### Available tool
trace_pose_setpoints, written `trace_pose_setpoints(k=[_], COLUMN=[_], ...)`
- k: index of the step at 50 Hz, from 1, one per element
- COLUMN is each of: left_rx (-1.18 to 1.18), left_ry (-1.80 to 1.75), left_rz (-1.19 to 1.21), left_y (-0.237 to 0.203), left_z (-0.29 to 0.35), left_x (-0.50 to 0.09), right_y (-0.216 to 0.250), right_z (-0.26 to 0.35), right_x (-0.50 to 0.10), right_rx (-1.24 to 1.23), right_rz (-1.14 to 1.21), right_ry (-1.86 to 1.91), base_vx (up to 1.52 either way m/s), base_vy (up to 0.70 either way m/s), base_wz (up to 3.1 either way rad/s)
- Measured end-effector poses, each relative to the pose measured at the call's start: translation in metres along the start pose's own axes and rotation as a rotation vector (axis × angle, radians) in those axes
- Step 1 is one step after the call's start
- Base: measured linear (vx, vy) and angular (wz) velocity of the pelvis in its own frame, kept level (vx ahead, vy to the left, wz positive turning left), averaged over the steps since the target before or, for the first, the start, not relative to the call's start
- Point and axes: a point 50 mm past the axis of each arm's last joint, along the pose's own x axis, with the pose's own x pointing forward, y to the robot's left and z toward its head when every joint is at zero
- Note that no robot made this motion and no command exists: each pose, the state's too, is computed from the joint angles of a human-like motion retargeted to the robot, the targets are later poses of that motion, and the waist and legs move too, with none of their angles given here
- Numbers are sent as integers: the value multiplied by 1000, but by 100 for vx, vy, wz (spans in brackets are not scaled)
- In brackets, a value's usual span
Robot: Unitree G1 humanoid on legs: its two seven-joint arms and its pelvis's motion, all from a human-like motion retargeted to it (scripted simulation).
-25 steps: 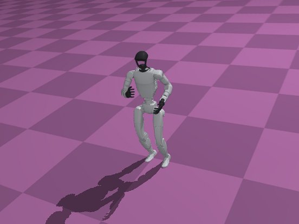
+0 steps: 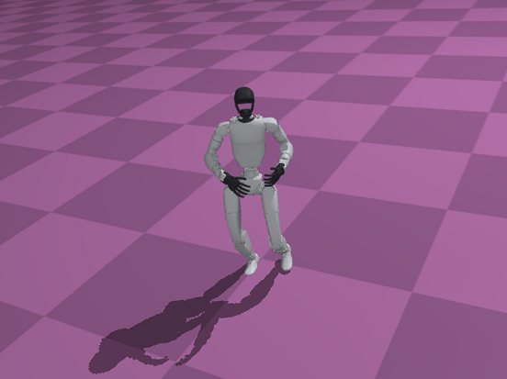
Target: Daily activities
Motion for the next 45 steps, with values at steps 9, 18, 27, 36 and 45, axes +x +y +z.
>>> trace_pose_setpoints(k=[9,18,27,36,45], left_rx=[-252,21,-23,48,-90], left_ry=[384,159,-359,-133,283], left_rz=[176,-135,-455,-413,-159], left_y=[7,4,-64,-40,-8], left_z=[-71,-15,89,46,-50], left_x=[-103,-8,39,31,-45], right_y=[-22,-17,39,18,-6], right_z=[149,88,-42,-46,49], right_x=[-2,10,-50,-30,4], right_rx=[183,72,274,17,85], right_rz=[-7,-23,32,79,2], right_ry=[-697,-366,176,212,-237], base_vx=[3,-7,-5,-4,1], base_vy=[9,8,-5,-5,5], base_wz=[-62,21,85,18,-7])
